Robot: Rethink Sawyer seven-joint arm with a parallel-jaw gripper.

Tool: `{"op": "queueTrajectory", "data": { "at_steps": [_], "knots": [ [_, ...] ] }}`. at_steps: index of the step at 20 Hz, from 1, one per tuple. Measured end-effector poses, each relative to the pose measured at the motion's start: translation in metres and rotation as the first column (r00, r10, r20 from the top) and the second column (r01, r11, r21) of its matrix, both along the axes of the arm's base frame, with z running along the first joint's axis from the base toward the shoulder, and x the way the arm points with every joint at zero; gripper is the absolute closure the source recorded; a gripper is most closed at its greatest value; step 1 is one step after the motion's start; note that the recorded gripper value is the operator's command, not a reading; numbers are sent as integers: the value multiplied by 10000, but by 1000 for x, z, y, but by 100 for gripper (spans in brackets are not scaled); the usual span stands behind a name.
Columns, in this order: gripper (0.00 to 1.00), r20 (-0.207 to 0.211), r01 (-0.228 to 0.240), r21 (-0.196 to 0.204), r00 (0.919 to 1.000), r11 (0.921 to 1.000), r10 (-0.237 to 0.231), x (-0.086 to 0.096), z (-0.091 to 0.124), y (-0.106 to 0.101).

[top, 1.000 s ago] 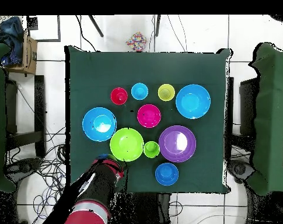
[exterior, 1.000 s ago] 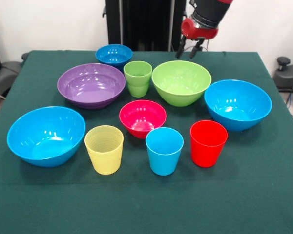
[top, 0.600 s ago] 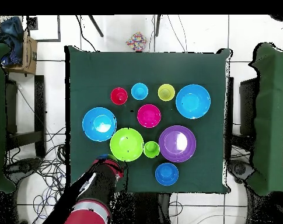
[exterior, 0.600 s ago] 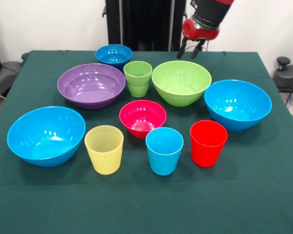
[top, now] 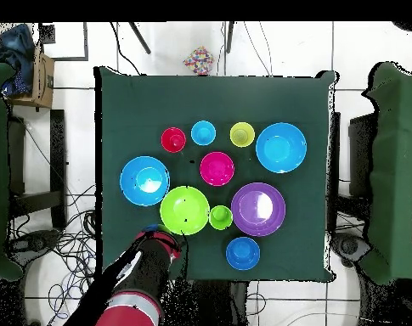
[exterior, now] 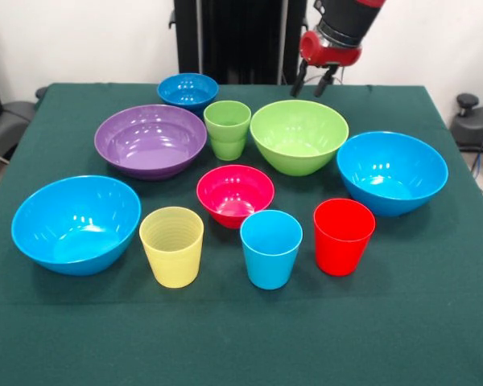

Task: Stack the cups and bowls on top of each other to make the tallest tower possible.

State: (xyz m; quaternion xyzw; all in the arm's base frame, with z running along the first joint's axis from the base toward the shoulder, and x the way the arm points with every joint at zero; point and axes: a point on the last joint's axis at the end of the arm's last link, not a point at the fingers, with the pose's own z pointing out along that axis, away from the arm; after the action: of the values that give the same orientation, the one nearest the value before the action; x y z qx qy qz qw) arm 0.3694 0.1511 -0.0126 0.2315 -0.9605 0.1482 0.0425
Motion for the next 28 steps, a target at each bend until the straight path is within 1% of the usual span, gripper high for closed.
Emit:
{"op": "queueTrajectory", "data": {
  "at_steps": [9,11,14,15,16,17,18,19,20,22,23,24,26,27,28],
  "knots": [
    [0,143,-2,138,9999,9999,1,2,0,2],
    [0,151,218,246,9996,9995,-221,6,0,4],
    [0,104,793,447,9968,9958,-799,13,0,8],
    [0,39,1286,587,9916,9900,-1290,19,2,10],
    [0,-32,1775,724,9841,9815,-1778,26,3,12],
    [0,-73,2055,810,9786,9753,-2055,29,5,13],
    [0,-149,2610,988,9653,9603,-2608,38,7,14],
    [0,-251,3201,1179,9473,9400,-3194,48,10,15],
    [0,-343,3565,1275,9342,9256,-3551,54,12,15],
    [0,-515,4087,1370,9126,9023,-4056,63,16,14],
    [0,-600,4277,1374,9039,8934,-4235,66,17,14],
    [0,-711,4494,1361,8933,8829,-4438,69,20,14],
    [0,-840,4683,1314,8835,8737,-4609,72,24,14],
    [0,-952,4798,1248,8771,8685,-4708,73,27,15],
    [0,-1031,4853,1195,8737,8661,-4754,74,30,17]
  ]
}}
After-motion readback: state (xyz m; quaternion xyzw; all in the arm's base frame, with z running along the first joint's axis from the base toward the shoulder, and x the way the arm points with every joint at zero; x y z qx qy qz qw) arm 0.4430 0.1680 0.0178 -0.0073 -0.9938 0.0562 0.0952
